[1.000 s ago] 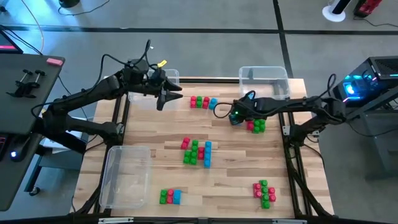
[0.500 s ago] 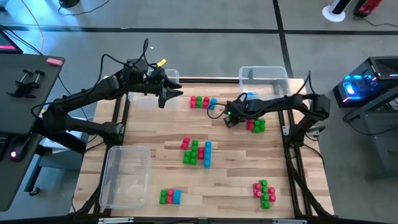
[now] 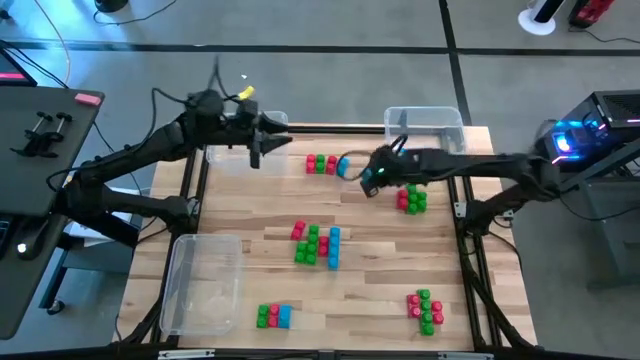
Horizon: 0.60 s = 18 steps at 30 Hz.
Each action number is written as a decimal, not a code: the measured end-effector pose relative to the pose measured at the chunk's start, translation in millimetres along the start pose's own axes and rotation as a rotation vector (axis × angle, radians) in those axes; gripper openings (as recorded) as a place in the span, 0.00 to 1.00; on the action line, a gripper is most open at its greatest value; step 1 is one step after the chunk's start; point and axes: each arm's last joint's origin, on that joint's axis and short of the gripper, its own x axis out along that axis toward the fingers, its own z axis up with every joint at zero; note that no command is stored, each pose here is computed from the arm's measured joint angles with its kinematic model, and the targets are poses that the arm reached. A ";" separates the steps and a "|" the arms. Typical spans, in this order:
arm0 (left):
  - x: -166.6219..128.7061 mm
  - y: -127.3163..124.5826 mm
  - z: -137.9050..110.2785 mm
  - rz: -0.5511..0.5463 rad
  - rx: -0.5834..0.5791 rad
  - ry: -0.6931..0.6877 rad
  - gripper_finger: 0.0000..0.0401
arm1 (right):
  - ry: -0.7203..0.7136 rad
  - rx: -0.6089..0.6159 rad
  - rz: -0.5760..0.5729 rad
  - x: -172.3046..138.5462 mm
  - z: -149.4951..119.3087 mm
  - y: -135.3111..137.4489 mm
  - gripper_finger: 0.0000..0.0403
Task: Sort blocks
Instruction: Put the blue game piece into the top right transparent bin
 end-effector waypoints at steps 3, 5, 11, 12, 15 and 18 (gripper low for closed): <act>-9.8 -4.5 8.8 0.003 0.058 -0.072 0.42 | -0.214 0.012 0.005 -48.6 20.3 -1.5 0.02; -13.7 -5.8 11.8 0.019 0.087 -0.099 0.42 | -0.308 0.043 -0.090 -66.4 28.1 -11.7 0.03; -15.1 -5.3 10.9 0.049 0.085 -0.090 0.42 | -0.240 0.150 -0.417 -63.9 32.9 -60.2 0.04; -14.3 -4.8 10.0 0.050 0.083 -0.082 0.42 | -0.211 0.159 -0.458 -59.1 31.9 -67.7 0.04; -12.4 -3.5 6.4 0.055 0.067 -0.048 0.42 | -0.163 0.187 -0.547 -50.2 32.3 -88.4 0.07; -12.2 -2.9 3.7 0.059 0.059 -0.022 0.42 | -0.137 0.218 -0.573 -48.4 36.9 -103.7 0.15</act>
